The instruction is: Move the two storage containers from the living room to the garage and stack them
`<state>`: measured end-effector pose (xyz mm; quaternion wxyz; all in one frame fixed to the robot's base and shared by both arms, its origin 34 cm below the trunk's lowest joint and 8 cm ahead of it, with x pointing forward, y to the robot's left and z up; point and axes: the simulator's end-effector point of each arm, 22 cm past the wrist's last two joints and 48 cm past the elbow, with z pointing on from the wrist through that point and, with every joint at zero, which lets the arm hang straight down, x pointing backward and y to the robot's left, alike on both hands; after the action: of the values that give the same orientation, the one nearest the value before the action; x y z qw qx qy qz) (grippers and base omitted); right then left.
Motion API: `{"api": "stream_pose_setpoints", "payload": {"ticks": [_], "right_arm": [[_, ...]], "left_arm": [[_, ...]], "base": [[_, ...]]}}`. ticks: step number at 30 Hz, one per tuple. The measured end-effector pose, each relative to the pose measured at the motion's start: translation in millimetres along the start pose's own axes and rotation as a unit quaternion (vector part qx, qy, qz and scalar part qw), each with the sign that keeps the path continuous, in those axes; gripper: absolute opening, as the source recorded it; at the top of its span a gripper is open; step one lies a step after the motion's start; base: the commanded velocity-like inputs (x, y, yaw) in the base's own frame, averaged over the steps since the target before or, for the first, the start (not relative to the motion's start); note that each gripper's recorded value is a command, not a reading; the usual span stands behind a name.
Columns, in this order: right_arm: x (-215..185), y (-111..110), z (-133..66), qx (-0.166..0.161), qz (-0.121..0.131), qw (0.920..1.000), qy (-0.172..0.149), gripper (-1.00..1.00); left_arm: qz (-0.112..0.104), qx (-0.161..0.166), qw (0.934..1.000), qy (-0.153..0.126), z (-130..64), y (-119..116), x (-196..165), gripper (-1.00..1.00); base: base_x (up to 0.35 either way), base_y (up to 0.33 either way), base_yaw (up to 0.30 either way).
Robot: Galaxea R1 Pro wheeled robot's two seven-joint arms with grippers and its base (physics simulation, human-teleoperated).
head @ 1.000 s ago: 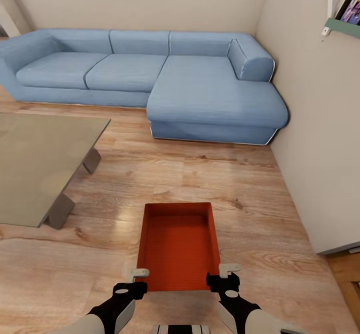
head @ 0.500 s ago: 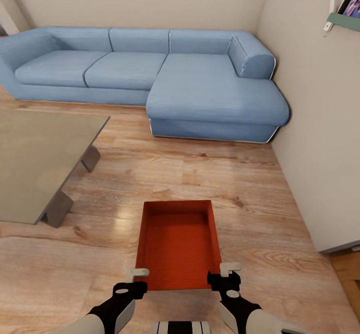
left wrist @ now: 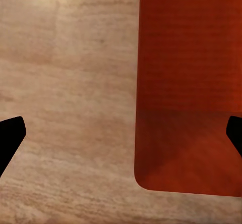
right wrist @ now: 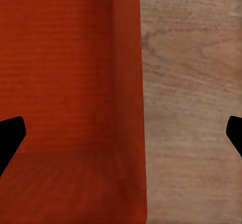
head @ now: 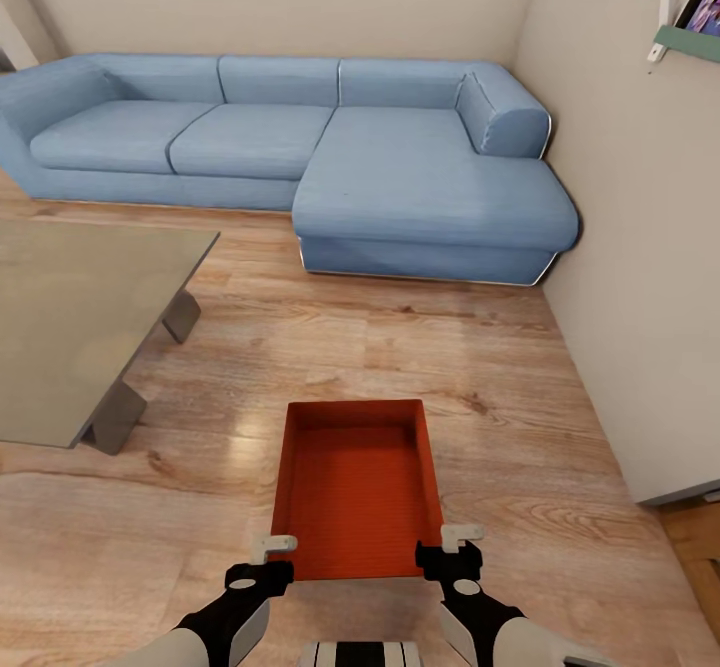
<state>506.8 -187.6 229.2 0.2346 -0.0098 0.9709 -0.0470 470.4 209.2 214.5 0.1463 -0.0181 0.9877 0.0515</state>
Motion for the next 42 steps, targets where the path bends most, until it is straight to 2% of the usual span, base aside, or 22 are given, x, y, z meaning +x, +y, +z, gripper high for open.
{"api": "stream_pose_setpoints", "payload": {"ticks": [42], "right_arm": [[0.0,-1.9,0.3,0.001,-0.003,1.0000,-0.001,1.00]], "left_arm": [[-0.002,-0.002,1.0000,0.001,0.3,2.5,0.5,1.00]], "base": [[0.027,0.000,0.000]]}}
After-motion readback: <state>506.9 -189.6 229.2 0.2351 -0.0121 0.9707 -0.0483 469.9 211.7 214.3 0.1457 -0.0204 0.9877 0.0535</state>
